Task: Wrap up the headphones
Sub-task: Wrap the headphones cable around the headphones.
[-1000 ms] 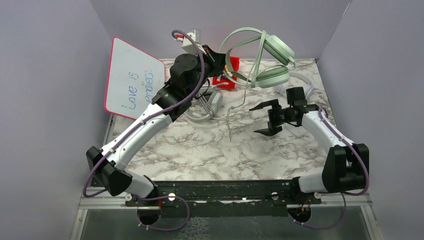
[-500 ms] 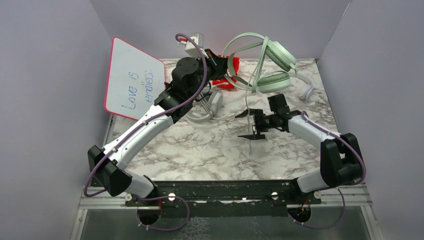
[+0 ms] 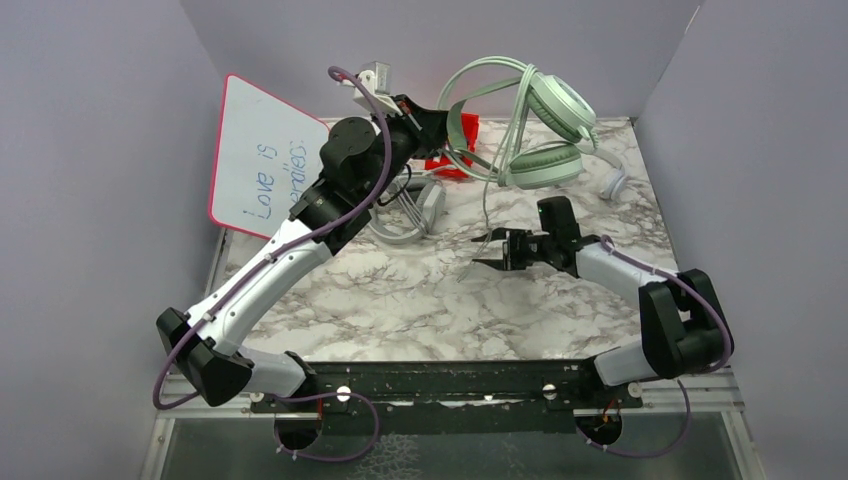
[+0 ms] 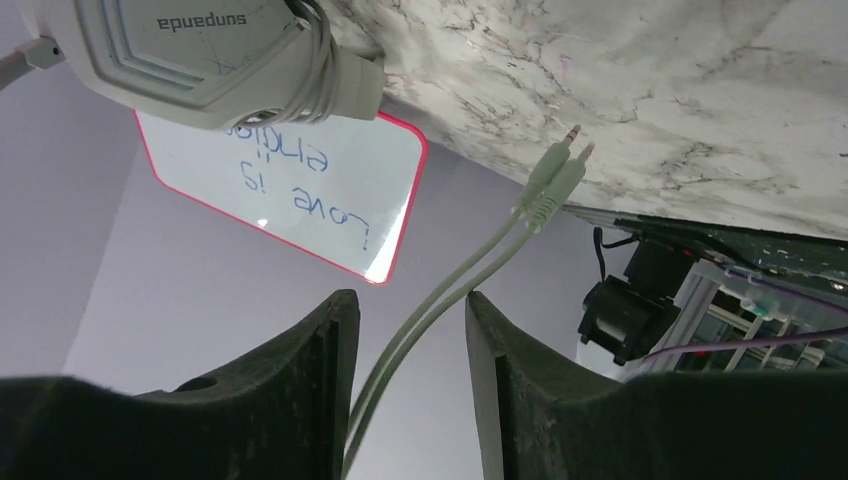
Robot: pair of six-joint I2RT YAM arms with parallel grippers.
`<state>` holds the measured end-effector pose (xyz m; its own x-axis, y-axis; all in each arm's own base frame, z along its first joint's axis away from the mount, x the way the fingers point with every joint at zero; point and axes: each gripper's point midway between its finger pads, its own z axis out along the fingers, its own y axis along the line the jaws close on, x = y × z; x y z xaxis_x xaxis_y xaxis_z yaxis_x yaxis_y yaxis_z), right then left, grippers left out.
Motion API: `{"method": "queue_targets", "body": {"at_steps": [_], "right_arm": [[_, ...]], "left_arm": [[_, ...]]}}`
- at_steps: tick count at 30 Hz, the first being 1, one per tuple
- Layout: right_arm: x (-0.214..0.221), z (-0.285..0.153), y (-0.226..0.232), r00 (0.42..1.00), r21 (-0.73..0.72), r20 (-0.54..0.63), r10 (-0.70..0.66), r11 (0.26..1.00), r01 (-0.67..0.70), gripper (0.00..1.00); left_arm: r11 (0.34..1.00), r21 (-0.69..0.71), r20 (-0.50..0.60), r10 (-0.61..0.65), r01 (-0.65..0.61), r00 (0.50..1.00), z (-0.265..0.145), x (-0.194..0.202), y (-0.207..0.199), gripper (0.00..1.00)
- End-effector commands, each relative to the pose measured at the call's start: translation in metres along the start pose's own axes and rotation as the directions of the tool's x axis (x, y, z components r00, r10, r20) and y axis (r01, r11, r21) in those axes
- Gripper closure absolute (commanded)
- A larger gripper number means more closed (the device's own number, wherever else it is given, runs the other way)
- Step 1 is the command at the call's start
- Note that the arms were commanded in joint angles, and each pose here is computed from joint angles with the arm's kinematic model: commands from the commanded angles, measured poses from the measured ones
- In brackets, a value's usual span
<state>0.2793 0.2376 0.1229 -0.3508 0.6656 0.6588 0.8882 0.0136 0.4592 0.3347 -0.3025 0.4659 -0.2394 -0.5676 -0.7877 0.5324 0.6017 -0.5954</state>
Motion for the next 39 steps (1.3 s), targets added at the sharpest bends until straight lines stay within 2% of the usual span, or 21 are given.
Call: {"method": "queue_targets", "body": {"at_steps": [1, 3, 6, 9, 14, 17, 18, 22, 23, 26, 28, 33, 39], "right_arm": [[-0.006, 0.009, 0.008, 1.000, -0.049, 0.007, -0.023, 0.999, 0.023, 0.57], [-0.004, 0.009, 0.019, 0.998, -0.112, 0.001, -0.058, 0.992, 0.058, 0.72], [-0.002, 0.010, 0.026, 0.997, -0.136, -0.009, -0.075, 0.988, 0.073, 0.79], [-0.001, 0.009, 0.031, 0.997, -0.158, -0.006, -0.079, 0.984, 0.077, 0.98], [-0.001, 0.006, 0.039, 0.992, -0.212, 0.020, -0.124, 0.969, 0.125, 1.00], [-0.002, 0.005, 0.039, 0.985, -0.184, 0.049, -0.165, 0.968, 0.172, 0.99], [-0.003, 0.006, 0.036, 0.982, -0.152, 0.060, -0.177, 0.971, 0.184, 0.95], [-0.012, -0.005, 0.026, 0.948, -0.029, 0.149, -0.283, 0.957, 0.290, 0.57], [-0.014, -0.011, 0.026, 0.937, -0.019, 0.173, -0.305, 0.950, 0.313, 0.51], [-0.025, -0.036, 0.021, 0.903, 0.041, 0.248, -0.350, 0.935, 0.352, 0.37], [-0.035, -0.054, 0.013, 0.900, 0.090, 0.283, -0.333, 0.943, 0.321, 0.31], [-0.031, -0.076, 0.012, 0.922, 0.078, 0.253, -0.295, 0.956, 0.285, 0.26], [0.009, -0.061, 0.007, 0.983, 0.047, 0.009, -0.186, 0.982, 0.185, 0.25]], "left_arm": [[0.984, 0.163, 0.146, -0.091, 0.067, 0.985, -0.026, -0.065, -0.053, 1.00], [0.980, 0.181, 0.149, -0.104, 0.076, 0.983, -0.029, -0.069, -0.058, 1.00], [0.978, 0.193, 0.143, -0.110, 0.081, 0.984, -0.030, -0.069, -0.061, 1.00], [0.978, 0.191, 0.136, -0.113, 0.085, 0.984, -0.031, -0.067, -0.059, 1.00], [0.975, 0.201, 0.118, -0.121, 0.095, 0.986, -0.032, -0.063, -0.061, 1.00], [0.979, 0.185, 0.115, -0.111, 0.088, 0.987, -0.032, -0.060, -0.057, 1.00], [0.981, 0.175, 0.116, -0.104, 0.083, 0.988, -0.032, -0.060, -0.055, 1.00], [0.987, 0.147, 0.122, -0.078, 0.060, 0.989, -0.028, -0.058, -0.048, 1.00], [0.989, 0.140, 0.123, -0.071, 0.053, 0.990, -0.027, -0.057, -0.046, 1.00], [0.992, 0.121, 0.128, -0.050, 0.034, 0.991, -0.024, -0.055, -0.042, 1.00], [0.993, 0.113, 0.128, -0.044, 0.029, 0.991, -0.023, -0.053, -0.039, 1.00], [0.993, 0.113, 0.127, -0.043, 0.029, 0.991, -0.019, -0.049, -0.036, 1.00], [0.994, 0.110, 0.126, -0.040, 0.027, 0.991, -0.017, -0.046, -0.034, 1.00]]}}
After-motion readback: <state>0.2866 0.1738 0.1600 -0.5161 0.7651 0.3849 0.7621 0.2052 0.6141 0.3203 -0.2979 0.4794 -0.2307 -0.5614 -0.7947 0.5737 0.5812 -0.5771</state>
